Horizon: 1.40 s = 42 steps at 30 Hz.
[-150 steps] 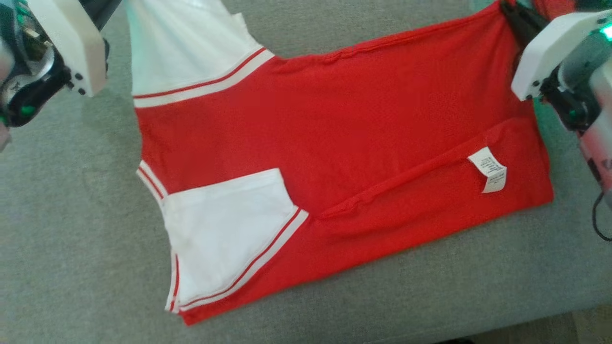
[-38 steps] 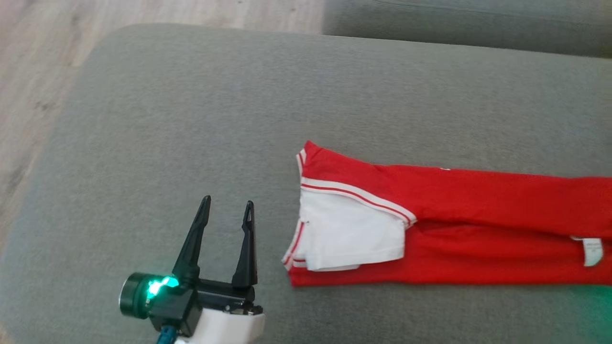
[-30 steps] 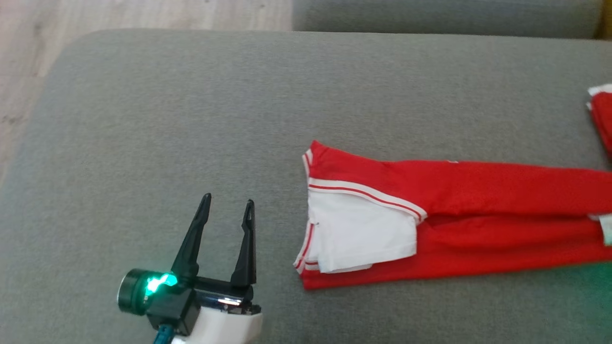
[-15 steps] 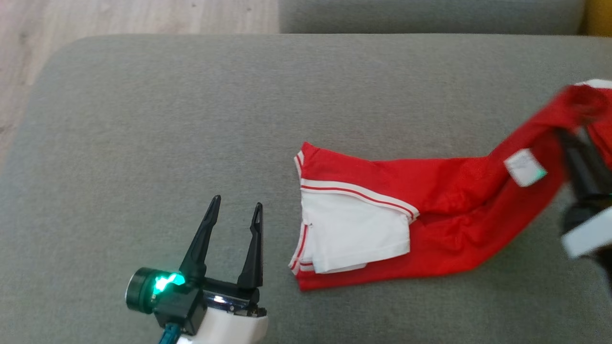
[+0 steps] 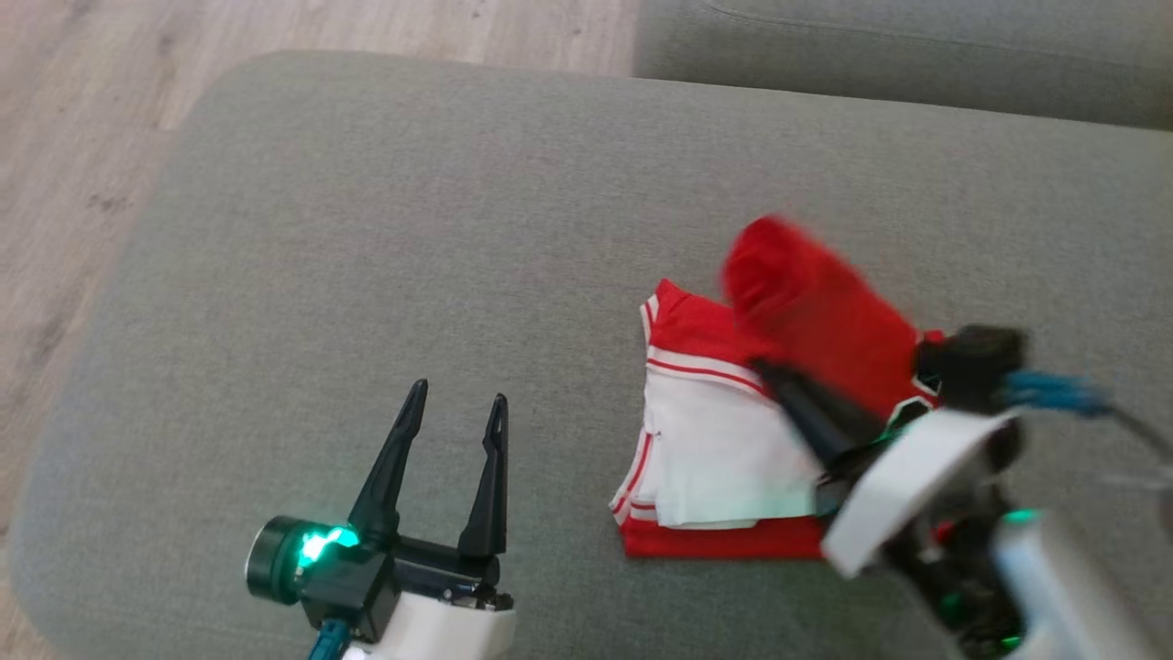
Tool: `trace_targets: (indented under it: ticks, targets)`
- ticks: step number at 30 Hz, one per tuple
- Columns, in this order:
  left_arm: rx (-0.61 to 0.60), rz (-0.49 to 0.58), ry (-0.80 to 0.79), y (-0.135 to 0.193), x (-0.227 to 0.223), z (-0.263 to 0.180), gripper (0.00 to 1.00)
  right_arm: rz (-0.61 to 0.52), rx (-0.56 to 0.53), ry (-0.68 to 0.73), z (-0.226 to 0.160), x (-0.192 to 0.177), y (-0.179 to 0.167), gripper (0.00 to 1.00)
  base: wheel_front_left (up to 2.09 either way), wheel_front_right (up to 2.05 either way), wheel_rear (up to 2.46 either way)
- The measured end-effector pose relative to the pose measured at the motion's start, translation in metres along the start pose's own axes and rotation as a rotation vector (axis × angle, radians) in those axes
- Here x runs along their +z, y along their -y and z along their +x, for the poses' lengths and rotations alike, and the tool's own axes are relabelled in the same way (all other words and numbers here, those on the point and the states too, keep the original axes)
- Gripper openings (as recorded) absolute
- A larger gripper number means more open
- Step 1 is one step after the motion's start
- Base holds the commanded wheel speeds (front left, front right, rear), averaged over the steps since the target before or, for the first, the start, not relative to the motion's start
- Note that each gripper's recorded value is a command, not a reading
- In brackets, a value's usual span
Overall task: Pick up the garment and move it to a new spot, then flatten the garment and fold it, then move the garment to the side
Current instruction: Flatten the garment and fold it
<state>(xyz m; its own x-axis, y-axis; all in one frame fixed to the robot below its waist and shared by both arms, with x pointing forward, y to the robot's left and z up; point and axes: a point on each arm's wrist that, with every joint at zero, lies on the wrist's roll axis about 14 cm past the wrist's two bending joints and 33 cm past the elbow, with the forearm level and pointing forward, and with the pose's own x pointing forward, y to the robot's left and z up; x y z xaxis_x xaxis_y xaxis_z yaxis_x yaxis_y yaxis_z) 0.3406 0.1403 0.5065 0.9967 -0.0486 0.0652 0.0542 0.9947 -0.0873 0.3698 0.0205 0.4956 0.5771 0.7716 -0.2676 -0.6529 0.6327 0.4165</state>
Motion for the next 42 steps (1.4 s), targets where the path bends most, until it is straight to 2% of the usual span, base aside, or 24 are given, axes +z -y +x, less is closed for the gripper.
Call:
trace_targets:
  ticks: [5,6,7,8,11,15,21,24,28,33,37,42]
  targets:
    - [0.014,0.002,0.0,-0.004,0.001,-0.003,1.0,0.003,0.056,-0.074,0.017,-0.031,-0.021,0.0,0.0,0.0,0.0]
    - [0.018,0.0,-0.001,-0.005,0.0,-0.003,1.0,0.007,0.062,-0.082,0.02,-0.037,-0.024,0.25,0.0,0.0,0.0]
    - [0.02,-0.005,-0.002,-0.005,0.0,-0.003,1.0,0.011,0.063,-0.091,0.023,-0.042,-0.025,0.84,0.0,0.0,0.0]
    - [0.022,-0.006,-0.005,-0.005,-0.001,-0.003,1.0,0.018,0.058,-0.09,0.026,-0.046,-0.025,1.0,0.0,0.0,0.0]
    - [0.024,-0.005,-0.013,-0.006,-0.003,-0.003,1.0,0.027,0.051,-0.047,0.033,-0.046,-0.026,1.0,0.0,0.0,0.0]
    - [0.022,-0.006,-0.014,-0.006,-0.004,-0.003,1.0,0.05,0.047,0.067,0.034,-0.023,-0.025,1.0,0.0,0.0,0.0]
    - [0.015,-0.01,0.019,-0.003,0.006,-0.005,1.0,-0.023,-0.124,0.344,-0.007,0.04,0.033,1.0,0.0,0.0,0.0]
    - [0.025,-0.017,0.028,-0.004,0.008,-0.012,1.0,-0.08,-0.221,0.44,-0.041,0.051,0.055,1.0,0.0,0.0,0.0]
    - [0.025,-0.033,0.029,-0.002,0.008,-0.024,1.0,-0.132,-0.327,0.502,-0.079,0.038,0.07,1.0,0.0,0.0,0.0]
    - [0.013,-0.039,0.03,0.002,0.007,-0.035,1.0,-0.187,-0.432,0.438,-0.107,0.002,0.081,1.0,0.0,0.0,0.0]
    - [0.029,-0.031,0.006,-0.002,-0.002,-0.048,1.0,-0.238,-0.495,0.435,-0.123,-0.009,0.075,1.0,0.0,0.0,0.0]
    - [0.051,-0.02,-0.035,-0.009,-0.016,-0.063,1.0,-0.238,-0.561,0.431,-0.138,-0.024,0.071,1.0,0.0,0.0,0.0]
